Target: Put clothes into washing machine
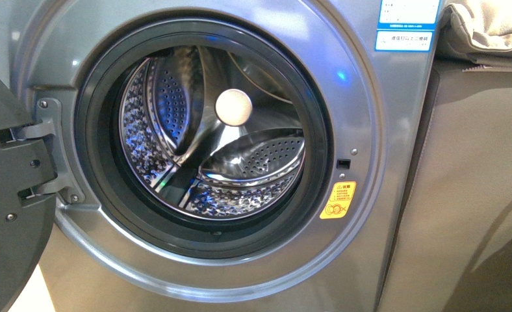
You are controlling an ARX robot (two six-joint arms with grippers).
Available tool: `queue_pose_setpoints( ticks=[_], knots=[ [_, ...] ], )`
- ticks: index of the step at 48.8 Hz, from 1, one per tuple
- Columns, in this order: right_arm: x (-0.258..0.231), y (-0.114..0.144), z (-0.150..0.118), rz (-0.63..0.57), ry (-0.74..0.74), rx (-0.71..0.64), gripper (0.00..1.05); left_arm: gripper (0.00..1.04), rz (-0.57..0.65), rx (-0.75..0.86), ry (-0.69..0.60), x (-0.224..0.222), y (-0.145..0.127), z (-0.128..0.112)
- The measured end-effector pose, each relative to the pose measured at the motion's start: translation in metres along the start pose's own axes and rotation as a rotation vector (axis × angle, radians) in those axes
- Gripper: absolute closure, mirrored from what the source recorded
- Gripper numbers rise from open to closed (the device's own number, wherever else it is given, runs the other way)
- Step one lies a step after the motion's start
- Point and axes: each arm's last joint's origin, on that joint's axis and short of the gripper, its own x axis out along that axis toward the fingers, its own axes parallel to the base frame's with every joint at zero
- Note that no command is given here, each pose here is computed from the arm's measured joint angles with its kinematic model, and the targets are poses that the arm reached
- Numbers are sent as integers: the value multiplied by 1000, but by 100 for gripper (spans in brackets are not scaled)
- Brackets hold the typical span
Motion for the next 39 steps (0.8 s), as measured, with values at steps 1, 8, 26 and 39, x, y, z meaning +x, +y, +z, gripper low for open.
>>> queue_pose_setpoints(
  ticks=[1,8,26,39],
  knots=[
    [0,0,0,0,0,0,8,6,0,0,0,0,0,0],
    [0,0,0,0,0,0,8,6,0,0,0,0,0,0],
    [0,0,0,0,0,0,8,6,0,0,0,0,0,0],
    [0,0,0,0,0,0,8,6,0,0,0,0,0,0]
  ],
)
